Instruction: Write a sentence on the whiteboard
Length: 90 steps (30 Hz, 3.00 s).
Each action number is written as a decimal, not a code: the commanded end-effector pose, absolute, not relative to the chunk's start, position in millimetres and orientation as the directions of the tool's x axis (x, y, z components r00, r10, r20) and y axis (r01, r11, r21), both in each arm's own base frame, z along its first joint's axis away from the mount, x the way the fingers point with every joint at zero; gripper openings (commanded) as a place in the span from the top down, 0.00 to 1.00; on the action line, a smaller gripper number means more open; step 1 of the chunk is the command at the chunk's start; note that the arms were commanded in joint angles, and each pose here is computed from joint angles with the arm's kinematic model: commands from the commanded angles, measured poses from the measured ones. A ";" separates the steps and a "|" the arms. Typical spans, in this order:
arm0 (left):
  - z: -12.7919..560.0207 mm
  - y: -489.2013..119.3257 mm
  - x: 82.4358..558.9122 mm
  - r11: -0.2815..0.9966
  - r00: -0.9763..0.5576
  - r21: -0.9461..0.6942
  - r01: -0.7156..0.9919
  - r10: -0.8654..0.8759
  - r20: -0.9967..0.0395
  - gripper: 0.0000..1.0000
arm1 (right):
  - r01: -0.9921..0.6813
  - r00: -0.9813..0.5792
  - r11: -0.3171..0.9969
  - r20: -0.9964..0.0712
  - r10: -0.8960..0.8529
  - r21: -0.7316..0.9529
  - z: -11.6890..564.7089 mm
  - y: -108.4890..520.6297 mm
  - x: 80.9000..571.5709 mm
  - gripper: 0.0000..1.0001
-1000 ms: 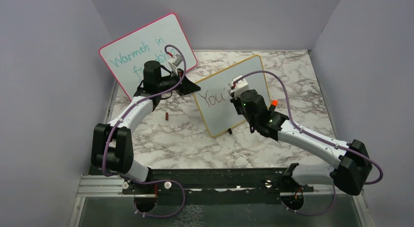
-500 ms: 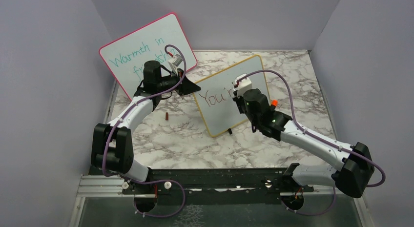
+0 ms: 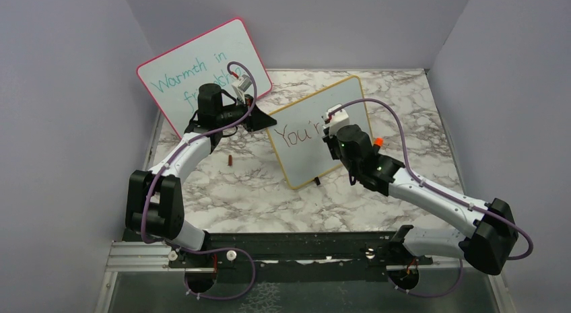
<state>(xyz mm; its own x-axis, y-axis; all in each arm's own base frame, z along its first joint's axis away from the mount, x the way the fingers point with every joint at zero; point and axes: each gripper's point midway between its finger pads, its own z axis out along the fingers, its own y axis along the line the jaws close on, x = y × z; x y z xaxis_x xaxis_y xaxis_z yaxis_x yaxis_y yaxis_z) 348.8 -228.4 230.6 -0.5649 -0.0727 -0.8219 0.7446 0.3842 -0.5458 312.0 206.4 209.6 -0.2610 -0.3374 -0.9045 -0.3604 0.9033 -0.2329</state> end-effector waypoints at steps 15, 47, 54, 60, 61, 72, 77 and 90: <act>183.1 -234.0 331.6 0.385 -0.662 -0.607 0.695 0.014 -0.749 1.00 | -0.357 -0.284 0.908 -0.900 -0.331 -0.221 197.0 204.3 317.6 0.99; 183.9 -234.4 330.6 0.378 -0.661 -0.607 0.699 0.017 -0.750 1.00 | -0.318 -0.227 0.924 -0.929 -0.293 -0.214 222.0 205.9 338.5 0.99; 183.3 -234.3 330.8 0.379 -0.662 -0.608 0.698 0.017 -0.749 1.00 | -0.372 -0.215 0.906 -0.931 -0.295 -0.201 224.0 215.8 335.8 0.99; 183.3 -234.4 331.4 0.380 -0.662 -0.607 0.698 0.017 -0.749 1.00 | -0.425 -0.204 0.886 -0.933 -0.295 -0.187 224.1 223.0 329.8 0.99; 183.1 -234.4 331.3 0.380 -0.662 -0.608 0.697 0.017 -0.749 1.00 | -0.428 -0.203 0.884 -0.934 -0.295 -0.187 224.5 223.3 329.7 0.99; 182.8 -234.2 331.6 0.382 -0.662 -0.607 0.697 0.017 -0.749 1.00 | -0.457 -0.257 0.870 -0.909 -0.328 -0.185 209.0 220.8 319.9 0.99; 182.6 -234.3 331.4 0.382 -0.663 -0.607 0.697 0.018 -0.749 1.00 | -0.469 -0.282 0.865 -0.897 -0.340 -0.180 201.9 218.0 313.6 0.99; 182.5 -234.0 331.6 0.384 -0.663 -0.607 0.695 0.018 -0.748 1.00 | -0.443 -0.353 0.877 -0.863 -0.363 -0.188 181.0 203.4 303.9 0.99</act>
<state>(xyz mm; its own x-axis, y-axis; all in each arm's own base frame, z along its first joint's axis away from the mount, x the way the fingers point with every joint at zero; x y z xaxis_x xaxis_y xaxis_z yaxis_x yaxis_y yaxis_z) 349.7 -228.5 230.3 -0.5682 -0.0702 -0.8199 0.7427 0.3852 -0.5477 315.1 208.1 198.6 -0.2981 -0.3397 -0.8920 -0.4241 0.8844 -0.1951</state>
